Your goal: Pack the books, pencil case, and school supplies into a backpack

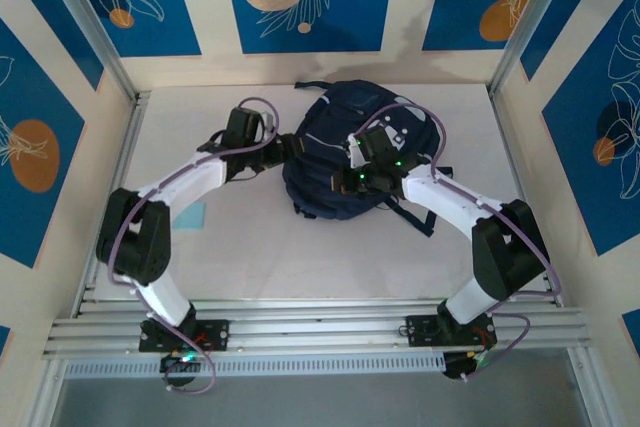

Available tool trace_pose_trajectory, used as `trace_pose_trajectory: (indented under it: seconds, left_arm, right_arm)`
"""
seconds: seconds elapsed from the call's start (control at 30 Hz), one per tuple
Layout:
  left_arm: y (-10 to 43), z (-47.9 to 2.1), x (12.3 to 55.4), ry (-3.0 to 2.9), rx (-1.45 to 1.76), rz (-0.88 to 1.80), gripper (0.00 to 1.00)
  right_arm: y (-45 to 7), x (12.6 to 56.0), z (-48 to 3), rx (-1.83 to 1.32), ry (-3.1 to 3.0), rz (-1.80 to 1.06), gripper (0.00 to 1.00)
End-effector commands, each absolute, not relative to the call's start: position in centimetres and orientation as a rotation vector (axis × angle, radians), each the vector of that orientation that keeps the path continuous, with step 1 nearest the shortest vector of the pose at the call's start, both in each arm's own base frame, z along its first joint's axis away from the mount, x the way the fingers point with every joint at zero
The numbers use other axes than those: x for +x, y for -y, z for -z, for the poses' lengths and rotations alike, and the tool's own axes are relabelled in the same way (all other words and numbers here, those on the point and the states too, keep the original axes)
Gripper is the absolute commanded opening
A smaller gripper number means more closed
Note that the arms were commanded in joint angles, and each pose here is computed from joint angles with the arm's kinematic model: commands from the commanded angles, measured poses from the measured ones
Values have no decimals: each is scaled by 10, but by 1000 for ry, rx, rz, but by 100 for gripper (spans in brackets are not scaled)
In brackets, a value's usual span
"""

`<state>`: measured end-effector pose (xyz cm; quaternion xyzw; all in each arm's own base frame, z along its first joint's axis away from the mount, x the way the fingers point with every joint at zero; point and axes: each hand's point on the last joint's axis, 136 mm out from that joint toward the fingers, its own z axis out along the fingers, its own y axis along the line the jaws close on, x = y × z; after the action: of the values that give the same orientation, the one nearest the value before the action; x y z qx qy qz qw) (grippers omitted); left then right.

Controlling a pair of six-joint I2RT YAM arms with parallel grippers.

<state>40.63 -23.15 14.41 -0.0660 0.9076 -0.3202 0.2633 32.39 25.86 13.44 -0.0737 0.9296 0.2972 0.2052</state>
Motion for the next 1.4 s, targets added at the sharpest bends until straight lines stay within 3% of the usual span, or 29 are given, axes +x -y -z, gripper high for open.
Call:
trace_pose_trajectory:
  seconds: [0.0,0.2,0.3,0.33,0.43,0.47,0.57,0.7,0.93,1.13,1.37]
  left_arm:
    - [250,-126,381,-2492,-241,1005,84]
    - [269,-84,374,-2553,-267,1006,83]
    - [269,-71,386,-2559,-273,951,72]
    - [268,-68,389,-2556,-273,933,64]
    - [265,-67,396,-2548,-250,892,14]
    - [263,-67,397,-2552,-241,874,2]
    - [255,-69,399,-2553,-232,848,0]
    - [244,-74,399,-2544,-228,822,0]
    - [231,-79,393,-2553,-202,758,0]
    - [223,-77,384,-2569,-200,737,0]
    - [215,-72,378,-2586,-212,719,0]
  right_arm:
    - [-287,328,-156,-184,-2496,-1062,0]
    - [-298,314,-152,-199,-2540,-1193,0]
    - [-293,300,-144,-235,-2594,-1189,0]
    - [-290,294,-140,-252,-2625,-1176,0]
    - [-273,275,-123,-302,-2749,-1090,0]
    - [-266,268,-116,-327,-2798,-1052,0]
    - [-235,252,-96,-375,-2945,-849,0]
    - [-171,252,-73,-335,-3078,-355,0]
    - [-67,301,-77,-101,-2974,435,0]
    - [-32,354,-90,52,-2808,541,0]
    - [5,402,-112,244,-2632,451,0]
